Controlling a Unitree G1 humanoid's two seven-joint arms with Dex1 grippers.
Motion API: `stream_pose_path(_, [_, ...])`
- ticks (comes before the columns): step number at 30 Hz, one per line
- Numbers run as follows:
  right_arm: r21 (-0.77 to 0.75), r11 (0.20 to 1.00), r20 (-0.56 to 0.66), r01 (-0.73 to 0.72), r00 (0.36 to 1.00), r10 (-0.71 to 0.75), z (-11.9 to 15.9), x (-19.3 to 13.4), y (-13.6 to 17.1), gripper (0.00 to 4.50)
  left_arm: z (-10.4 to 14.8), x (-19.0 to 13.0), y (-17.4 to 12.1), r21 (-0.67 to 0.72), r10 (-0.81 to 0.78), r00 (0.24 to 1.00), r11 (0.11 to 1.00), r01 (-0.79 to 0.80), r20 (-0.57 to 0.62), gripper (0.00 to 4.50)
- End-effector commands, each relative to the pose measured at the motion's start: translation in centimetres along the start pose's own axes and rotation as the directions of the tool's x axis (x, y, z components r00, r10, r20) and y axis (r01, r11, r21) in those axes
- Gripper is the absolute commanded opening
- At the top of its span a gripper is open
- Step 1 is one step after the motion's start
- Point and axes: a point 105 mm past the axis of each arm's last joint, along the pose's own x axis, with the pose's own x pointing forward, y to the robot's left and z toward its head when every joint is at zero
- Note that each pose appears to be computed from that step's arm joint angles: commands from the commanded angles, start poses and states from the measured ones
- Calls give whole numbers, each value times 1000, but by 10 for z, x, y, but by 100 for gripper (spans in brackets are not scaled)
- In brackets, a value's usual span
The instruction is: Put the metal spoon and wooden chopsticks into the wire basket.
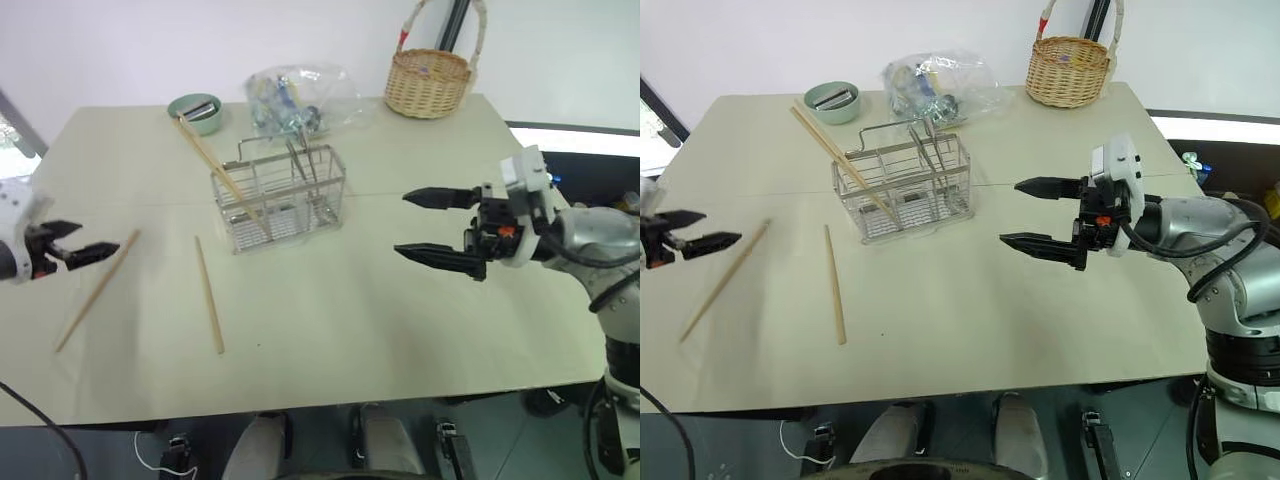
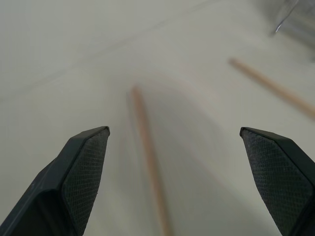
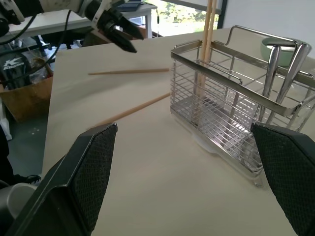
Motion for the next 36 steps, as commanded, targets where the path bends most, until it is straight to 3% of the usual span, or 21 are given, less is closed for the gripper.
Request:
stream_pose_path(1, [-33, 999, 15, 33, 999, -33, 10, -6, 4, 446, -3, 3, 10, -11, 35, 999, 999, -35, -8, 450])
stream_pose_path(8, [-3, 998, 25, 70, 997, -70, 11, -9, 7, 446, -32, 30, 1, -43, -7, 996, 999, 3, -86, 450])
stream_pose_path(20, [18, 989, 55, 145, 988, -145, 11, -9, 5, 446, -14, 68, -1, -41, -25, 988, 999, 19, -155, 450])
stream_pose_path(32, [22, 972, 58, 234, 970, -235, 15, -24, 0, 446, -43, 81, -12, -82, -37, 938, 997, 9, -345, 450])
stream_pose_path(35, [24, 969, 57, 245, 968, -246, 15, -25, -1, 450, -44, 83, -13, -86, -38, 936, 996, 8, -351, 368])
stream_pose_path(36, [25, 969, 57, 246, 967, -247, 15, -26, -1, 450, -44, 83, -13, -87, -35, 936, 996, 5, -349, 314])
